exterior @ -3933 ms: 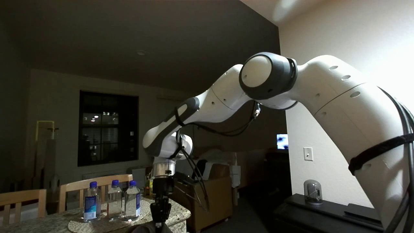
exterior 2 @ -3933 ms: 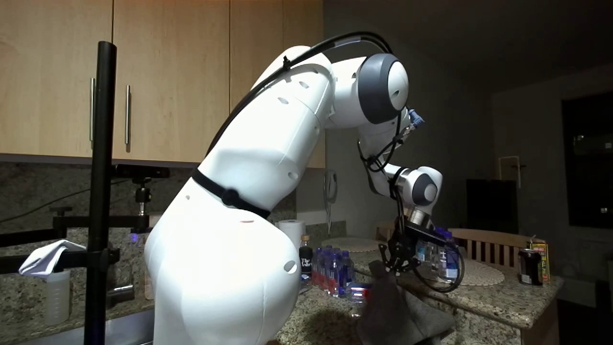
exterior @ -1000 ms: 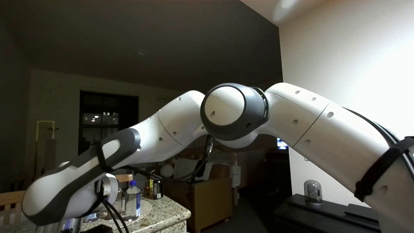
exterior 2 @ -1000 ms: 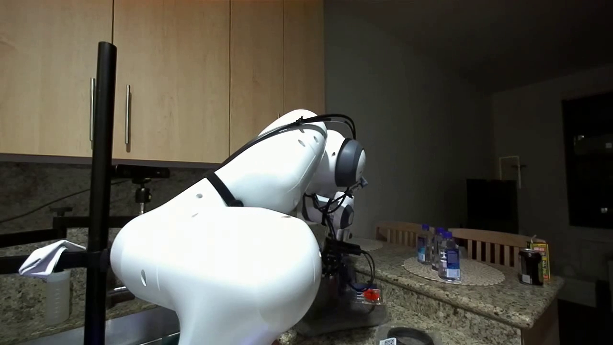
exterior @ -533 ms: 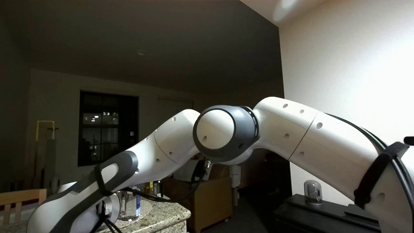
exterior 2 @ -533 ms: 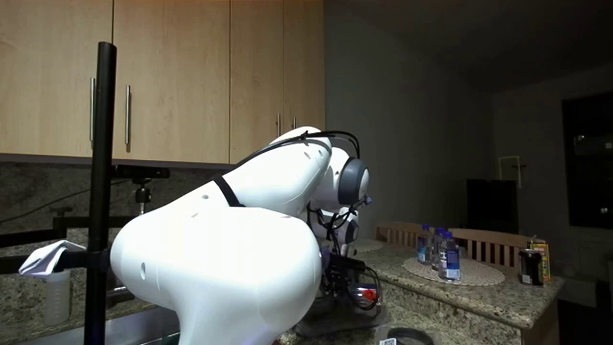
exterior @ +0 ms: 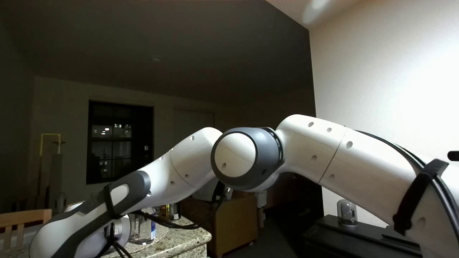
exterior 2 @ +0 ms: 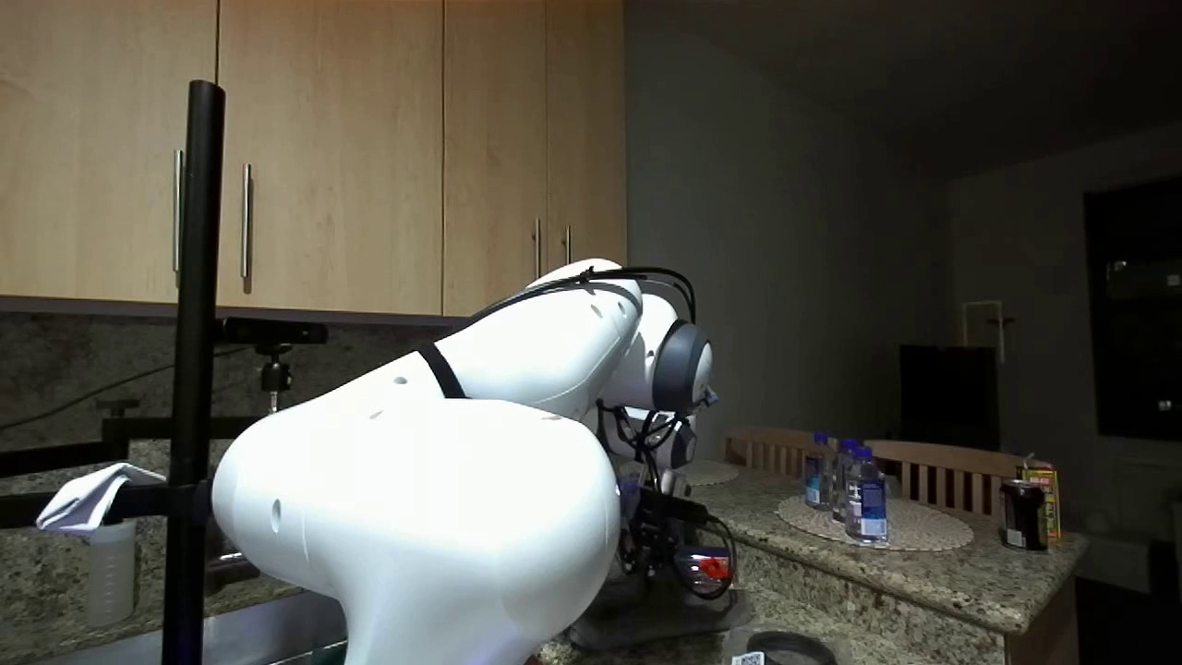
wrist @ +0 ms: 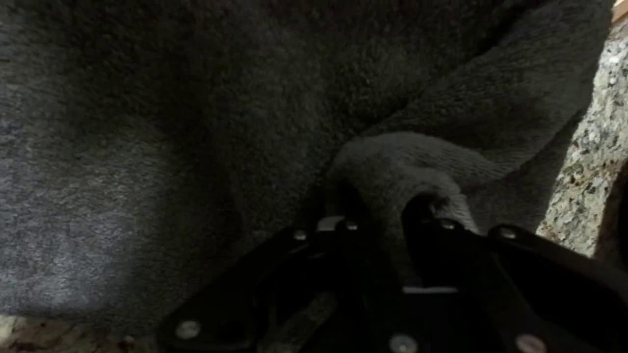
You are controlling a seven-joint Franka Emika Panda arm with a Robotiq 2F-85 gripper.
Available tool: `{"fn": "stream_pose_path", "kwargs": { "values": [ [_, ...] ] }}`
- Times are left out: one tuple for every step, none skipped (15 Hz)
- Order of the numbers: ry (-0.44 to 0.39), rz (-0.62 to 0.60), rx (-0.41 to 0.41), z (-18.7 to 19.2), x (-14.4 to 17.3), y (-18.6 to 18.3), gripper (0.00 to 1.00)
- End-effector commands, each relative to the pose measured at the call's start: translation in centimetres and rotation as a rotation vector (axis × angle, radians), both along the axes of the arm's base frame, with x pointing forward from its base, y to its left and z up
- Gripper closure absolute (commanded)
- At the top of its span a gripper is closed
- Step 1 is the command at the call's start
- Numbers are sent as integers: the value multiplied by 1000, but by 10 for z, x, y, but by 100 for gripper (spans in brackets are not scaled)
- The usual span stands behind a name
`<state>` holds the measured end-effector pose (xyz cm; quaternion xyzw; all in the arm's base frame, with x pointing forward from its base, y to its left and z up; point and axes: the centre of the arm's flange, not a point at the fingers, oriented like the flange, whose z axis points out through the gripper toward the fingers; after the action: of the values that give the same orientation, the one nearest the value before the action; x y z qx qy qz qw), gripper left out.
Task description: Move the bag to the left on the counter
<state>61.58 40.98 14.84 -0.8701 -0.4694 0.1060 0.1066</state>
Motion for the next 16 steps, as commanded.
{"fn": "stream_pose_path", "kwargs": {
  "values": [
    [15,-11,-32,9,3,2,43],
    [20,-8,-27,14,2,1,36],
    [25,-6,-25,18,2,1,30],
    [32,-1,-24,24,2,1,24],
    [44,1,-24,30,1,1,17],
    [59,5,-23,39,1,0,12],
    [69,11,-19,49,0,0,4],
    [80,16,-11,59,-1,-1,2],
    [88,22,-7,72,-1,-2,0],
    [85,23,-5,87,-1,-5,0],
    [84,21,-5,100,0,-7,0],
    [92,16,-10,114,2,-11,0],
    [101,11,-16,125,3,-16,0],
    [122,13,-23,137,4,-24,0],
    [131,11,-32,147,5,-31,0],
    [136,8,-35,157,6,-42,0]
  ]
}}
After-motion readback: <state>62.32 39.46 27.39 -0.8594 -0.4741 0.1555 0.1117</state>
